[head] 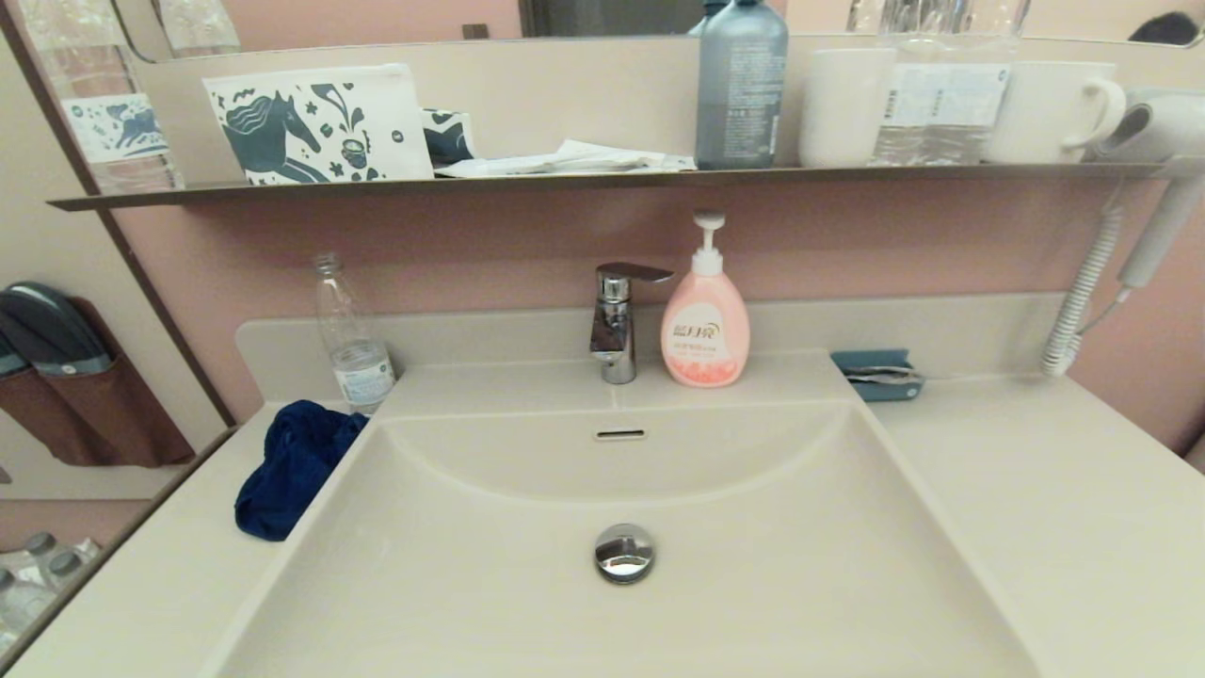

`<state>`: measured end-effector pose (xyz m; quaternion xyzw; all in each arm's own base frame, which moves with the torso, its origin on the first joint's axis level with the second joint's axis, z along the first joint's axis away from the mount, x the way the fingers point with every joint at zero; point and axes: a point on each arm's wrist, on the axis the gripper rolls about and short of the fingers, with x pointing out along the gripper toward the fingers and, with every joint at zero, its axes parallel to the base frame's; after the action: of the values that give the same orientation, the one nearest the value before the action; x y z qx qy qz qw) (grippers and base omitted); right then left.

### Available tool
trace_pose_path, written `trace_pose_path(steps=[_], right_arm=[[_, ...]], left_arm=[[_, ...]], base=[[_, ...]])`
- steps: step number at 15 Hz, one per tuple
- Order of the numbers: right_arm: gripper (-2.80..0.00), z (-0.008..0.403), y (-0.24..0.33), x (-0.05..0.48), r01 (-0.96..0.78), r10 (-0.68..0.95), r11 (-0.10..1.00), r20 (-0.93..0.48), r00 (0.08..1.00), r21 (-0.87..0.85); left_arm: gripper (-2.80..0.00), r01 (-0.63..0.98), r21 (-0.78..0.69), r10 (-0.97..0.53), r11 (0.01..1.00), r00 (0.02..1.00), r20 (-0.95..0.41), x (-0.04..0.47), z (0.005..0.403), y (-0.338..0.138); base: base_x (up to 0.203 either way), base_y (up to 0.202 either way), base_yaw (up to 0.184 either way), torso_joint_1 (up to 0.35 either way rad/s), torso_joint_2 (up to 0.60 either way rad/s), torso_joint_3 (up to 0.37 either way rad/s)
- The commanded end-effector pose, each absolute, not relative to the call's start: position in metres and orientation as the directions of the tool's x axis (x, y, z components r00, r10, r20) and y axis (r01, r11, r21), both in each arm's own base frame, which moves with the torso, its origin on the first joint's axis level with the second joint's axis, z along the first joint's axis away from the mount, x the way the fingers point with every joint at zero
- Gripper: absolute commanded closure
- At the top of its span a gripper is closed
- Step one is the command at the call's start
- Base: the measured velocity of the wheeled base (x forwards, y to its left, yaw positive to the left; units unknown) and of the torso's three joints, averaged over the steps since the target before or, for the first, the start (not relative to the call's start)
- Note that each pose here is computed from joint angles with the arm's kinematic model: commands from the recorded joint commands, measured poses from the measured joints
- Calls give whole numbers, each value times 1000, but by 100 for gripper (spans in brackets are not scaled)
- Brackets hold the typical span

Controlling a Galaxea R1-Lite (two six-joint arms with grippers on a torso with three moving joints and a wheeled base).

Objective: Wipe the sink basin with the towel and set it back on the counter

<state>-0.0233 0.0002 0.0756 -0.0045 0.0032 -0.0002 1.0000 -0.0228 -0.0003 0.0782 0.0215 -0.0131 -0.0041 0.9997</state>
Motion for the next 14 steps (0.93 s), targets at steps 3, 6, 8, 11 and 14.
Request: trace_pose_path(steps=[3, 6, 8, 11, 14], right_arm=[[0, 75, 0, -23, 0, 0, 1000, -8, 1000, -9], [0, 76, 0, -23, 0, 0, 1000, -7, 1000, -9], [0, 76, 0, -23, 0, 0, 1000, -8, 1000, -9], [0, 76, 0, -23, 0, 0, 1000, -8, 1000, -11], [0, 76, 0, -23, 3, -3, 1000, -8, 1000, -6]], left_arm=[[0, 7, 34, -8, 999, 1000, 26, -23, 78, 0], [0, 7, 28, -8, 1000, 1000, 26, -23, 78, 0], [0, 7, 28, -8, 1000, 1000, 28, -23, 78, 0], [0, 6, 28, -7, 1000, 1000, 28, -23, 78, 0], [0, 7, 28, -7, 1000, 1000, 28, -23, 78, 0]], base=[[0, 0, 0, 0, 0, 0], [0, 0, 0, 0, 0, 0], [0, 0, 0, 0, 0, 0], [0, 0, 0, 0, 0, 0], [0, 0, 0, 0, 0, 0]])
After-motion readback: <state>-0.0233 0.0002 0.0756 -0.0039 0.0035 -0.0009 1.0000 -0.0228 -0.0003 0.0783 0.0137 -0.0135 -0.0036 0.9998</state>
